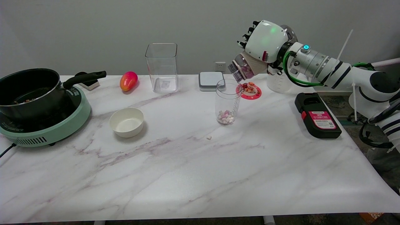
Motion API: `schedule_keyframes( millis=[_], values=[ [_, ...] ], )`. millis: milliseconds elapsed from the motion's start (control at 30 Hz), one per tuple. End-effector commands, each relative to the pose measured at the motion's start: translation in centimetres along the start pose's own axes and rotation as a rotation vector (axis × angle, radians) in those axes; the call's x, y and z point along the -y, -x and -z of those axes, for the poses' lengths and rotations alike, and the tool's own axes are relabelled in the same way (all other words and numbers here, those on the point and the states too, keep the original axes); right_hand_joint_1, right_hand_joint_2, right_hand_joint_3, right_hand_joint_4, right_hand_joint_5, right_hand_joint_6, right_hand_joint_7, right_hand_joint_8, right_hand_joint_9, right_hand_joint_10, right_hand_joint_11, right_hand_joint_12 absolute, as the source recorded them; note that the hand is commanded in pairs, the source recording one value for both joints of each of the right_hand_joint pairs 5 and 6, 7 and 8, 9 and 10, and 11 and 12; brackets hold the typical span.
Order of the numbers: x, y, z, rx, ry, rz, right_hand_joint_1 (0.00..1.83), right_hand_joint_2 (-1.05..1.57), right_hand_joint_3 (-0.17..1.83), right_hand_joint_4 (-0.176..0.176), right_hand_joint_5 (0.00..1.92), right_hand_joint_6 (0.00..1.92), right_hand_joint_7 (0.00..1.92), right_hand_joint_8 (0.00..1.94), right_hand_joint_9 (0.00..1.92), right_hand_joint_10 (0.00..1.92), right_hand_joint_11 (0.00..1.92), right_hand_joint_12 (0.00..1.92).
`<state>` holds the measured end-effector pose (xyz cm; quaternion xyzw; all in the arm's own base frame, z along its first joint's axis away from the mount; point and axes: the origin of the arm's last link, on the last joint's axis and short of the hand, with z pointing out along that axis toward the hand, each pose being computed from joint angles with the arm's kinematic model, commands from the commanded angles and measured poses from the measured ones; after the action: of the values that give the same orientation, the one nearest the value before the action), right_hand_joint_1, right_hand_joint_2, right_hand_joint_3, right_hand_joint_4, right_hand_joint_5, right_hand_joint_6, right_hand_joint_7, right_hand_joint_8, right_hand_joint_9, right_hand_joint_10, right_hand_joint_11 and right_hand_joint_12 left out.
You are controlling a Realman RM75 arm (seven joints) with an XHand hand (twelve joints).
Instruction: Pour the contents of the bottle into the measuring cup.
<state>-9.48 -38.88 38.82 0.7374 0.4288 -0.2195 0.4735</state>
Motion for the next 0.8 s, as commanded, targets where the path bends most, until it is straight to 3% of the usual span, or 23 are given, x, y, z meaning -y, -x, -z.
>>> schedule_keyframes(
  millis=[33,800],
  values=[
    [-0.01,-0.10,0.05,0.010,-0.004,0.028,1.27,1.46,0.41,0.000,1.92,1.92,1.89,1.89,1.66,1.66,1.43,1.43],
    [-0.61,-0.92,-0.07,-0.024,-0.034,0.073,1.25,1.51,0.38,0.000,1.92,1.92,1.90,1.90,1.68,1.68,1.44,1.44]
  ],
)
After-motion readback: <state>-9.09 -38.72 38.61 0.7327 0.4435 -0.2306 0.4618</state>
